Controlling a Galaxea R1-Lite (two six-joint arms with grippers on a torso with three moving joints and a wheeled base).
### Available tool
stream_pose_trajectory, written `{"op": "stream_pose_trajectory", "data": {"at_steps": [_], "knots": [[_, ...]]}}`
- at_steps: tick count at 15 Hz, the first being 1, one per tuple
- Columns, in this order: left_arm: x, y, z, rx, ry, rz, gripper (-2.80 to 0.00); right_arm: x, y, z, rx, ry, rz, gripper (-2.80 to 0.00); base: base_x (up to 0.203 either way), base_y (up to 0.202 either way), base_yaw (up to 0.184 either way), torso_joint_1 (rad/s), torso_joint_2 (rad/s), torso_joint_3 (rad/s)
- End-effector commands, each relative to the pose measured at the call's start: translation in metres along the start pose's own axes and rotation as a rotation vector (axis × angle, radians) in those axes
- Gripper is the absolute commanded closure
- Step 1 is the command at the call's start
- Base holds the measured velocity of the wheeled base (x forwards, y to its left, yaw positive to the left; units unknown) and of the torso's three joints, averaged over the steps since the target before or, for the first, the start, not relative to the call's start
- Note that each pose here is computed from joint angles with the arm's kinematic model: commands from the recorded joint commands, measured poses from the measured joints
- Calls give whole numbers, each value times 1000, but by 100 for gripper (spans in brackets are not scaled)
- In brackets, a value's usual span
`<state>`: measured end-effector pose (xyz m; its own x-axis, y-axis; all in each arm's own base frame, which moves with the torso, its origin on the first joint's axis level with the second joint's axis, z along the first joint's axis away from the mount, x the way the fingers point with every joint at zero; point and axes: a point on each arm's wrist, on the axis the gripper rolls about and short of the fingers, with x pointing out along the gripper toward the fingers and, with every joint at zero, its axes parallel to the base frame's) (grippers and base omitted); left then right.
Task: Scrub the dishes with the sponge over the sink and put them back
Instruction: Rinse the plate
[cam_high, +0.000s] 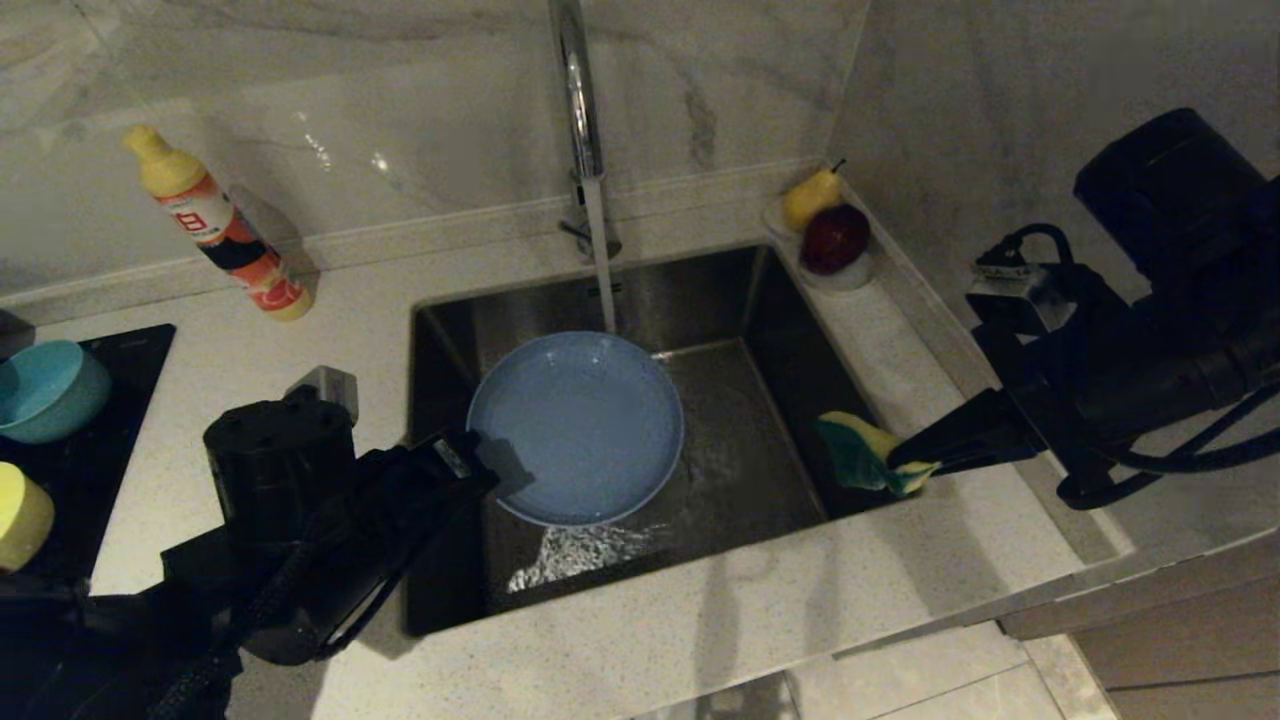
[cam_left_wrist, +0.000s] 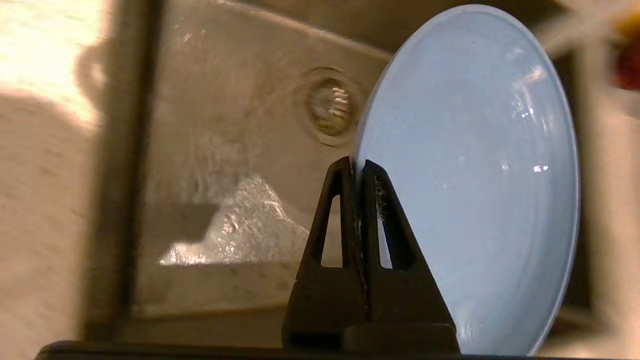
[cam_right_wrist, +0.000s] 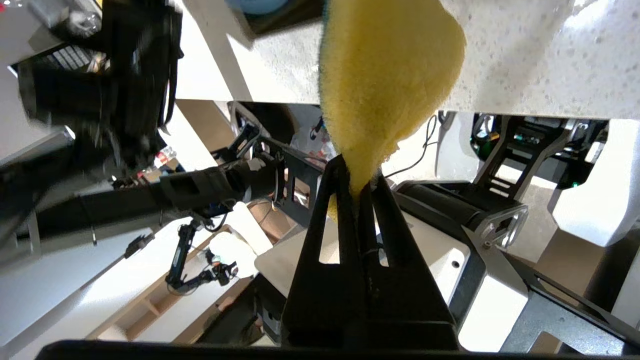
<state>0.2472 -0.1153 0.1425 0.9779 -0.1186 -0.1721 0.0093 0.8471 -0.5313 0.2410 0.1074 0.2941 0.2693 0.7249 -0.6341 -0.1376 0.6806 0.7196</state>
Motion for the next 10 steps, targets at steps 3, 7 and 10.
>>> {"op": "stream_pose_trajectory", "data": {"at_steps": [3, 7, 10], "knots": [[36, 4, -6, -3, 1, 37, 0, 9, -18, -8, 10, 2, 15, 0, 0, 0, 0, 0, 0, 0], [55, -1, -12, -6, 38, -14, 0, 14, -27, -13, 6, -7, 18, 0, 0, 0, 0, 0, 0, 0], [64, -1, -16, -5, 47, -17, 0, 12, -27, -16, 4, -8, 18, 0, 0, 0, 0, 0, 0, 0]]}}
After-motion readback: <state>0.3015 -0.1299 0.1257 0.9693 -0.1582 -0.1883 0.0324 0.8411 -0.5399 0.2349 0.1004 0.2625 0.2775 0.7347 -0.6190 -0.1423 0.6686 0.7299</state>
